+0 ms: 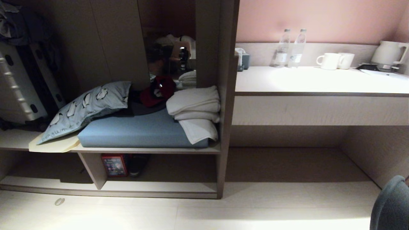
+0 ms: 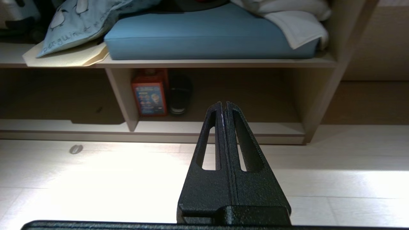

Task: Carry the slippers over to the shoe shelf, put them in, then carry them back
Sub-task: Place the slippers into the shoe cabinet

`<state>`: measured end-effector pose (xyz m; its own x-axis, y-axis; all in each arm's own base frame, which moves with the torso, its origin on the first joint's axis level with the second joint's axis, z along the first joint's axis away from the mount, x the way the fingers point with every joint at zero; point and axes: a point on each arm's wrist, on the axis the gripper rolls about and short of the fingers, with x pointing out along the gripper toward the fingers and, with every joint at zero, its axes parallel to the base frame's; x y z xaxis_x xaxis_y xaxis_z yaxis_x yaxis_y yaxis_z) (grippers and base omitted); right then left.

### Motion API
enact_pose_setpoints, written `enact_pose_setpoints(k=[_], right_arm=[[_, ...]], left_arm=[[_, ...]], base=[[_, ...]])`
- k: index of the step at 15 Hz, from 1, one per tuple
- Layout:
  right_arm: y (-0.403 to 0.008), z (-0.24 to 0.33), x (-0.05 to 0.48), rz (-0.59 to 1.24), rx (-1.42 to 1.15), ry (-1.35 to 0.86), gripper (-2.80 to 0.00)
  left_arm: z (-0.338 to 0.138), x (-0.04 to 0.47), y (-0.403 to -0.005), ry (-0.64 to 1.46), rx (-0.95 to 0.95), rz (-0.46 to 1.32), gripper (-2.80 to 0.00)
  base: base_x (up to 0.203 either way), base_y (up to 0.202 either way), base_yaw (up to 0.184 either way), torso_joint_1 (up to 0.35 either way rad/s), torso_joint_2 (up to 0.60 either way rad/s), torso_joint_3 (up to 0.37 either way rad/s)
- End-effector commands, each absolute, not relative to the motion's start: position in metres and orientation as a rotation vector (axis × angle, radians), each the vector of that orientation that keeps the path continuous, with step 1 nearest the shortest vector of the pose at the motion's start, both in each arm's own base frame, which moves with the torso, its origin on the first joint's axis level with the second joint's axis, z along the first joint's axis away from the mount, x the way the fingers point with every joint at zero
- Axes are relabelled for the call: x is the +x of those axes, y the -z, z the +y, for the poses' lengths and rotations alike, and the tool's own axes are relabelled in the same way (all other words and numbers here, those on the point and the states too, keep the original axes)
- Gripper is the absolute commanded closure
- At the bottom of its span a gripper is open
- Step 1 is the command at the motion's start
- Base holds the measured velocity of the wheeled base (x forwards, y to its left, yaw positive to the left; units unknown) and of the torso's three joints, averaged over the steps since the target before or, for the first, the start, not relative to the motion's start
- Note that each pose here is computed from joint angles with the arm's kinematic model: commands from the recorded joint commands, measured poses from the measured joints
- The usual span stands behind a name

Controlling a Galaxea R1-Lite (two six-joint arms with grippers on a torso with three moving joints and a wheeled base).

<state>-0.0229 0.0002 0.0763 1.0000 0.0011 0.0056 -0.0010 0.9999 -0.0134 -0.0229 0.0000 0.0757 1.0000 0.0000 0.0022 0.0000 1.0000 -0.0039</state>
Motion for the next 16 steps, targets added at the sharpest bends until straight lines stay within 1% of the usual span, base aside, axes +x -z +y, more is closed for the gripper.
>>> enact_pose_setpoints(k=[1, 16], right_arm=[[-0.0764, 0.0002, -0.0228, -0.005, -0.014, -0.002, 0.00], [-0.0764, 0.0002, -0.0228, -0.005, -0.014, -0.002, 0.00]], left_arm=[[0.0000, -0.0228, -0.0755, 0.000, -0.005, 0.000, 0.00], [0.0000, -0.0229, -0.0761, 0.000, -0.005, -0.003, 0.00]], base=[[0.000, 0.196, -0.002, 0.004, 0.01, 0.002], [0.000, 0.195, -0.002, 0.002, 0.00, 0.003]])
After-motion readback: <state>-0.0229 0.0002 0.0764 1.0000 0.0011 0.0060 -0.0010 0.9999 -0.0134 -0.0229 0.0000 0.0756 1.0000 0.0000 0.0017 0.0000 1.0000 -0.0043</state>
